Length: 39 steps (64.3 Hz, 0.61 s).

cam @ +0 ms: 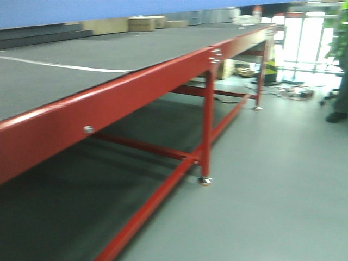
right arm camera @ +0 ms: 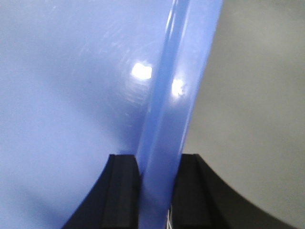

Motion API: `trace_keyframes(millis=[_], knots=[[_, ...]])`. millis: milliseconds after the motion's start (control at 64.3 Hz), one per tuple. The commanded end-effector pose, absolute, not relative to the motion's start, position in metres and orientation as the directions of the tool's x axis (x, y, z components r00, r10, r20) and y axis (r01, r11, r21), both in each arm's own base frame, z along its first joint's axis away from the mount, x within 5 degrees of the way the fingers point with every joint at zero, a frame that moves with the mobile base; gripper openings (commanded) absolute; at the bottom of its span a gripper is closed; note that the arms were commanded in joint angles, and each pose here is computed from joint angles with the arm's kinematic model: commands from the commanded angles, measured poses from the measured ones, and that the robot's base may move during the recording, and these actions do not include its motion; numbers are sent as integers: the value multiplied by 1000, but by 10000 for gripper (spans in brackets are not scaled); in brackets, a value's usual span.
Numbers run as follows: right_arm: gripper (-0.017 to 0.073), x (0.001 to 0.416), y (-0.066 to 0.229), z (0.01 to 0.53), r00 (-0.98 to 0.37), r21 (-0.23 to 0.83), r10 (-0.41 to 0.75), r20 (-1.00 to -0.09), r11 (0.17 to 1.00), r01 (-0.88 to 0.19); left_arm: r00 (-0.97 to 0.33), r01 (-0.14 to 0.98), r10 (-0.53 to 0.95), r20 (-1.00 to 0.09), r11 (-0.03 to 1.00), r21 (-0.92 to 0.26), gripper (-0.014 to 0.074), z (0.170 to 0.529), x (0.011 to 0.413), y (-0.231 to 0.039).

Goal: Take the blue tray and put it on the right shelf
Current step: 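Drive along the red table carrying the tray in both grippers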

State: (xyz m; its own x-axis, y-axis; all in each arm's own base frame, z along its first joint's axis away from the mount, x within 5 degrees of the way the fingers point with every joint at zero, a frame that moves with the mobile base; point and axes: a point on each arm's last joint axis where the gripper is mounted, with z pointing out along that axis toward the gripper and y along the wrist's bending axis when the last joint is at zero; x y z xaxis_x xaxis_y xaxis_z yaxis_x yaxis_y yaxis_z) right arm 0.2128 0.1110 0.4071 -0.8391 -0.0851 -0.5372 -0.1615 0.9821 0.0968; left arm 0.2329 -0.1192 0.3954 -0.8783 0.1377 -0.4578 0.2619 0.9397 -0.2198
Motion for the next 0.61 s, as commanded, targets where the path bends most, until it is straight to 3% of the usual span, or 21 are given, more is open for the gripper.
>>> trace_keyframes(millis=[0, 591], knots=[[57, 209, 102, 425, -771, 54, -109, -627, 982, -182, -882, 297, 202, -426, 939, -172, -48, 405, 217, -112], [57, 209, 102, 425, -771, 54, -109, -627, 982, -182, -882, 297, 202, -426, 939, -172, -48, 405, 217, -112]])
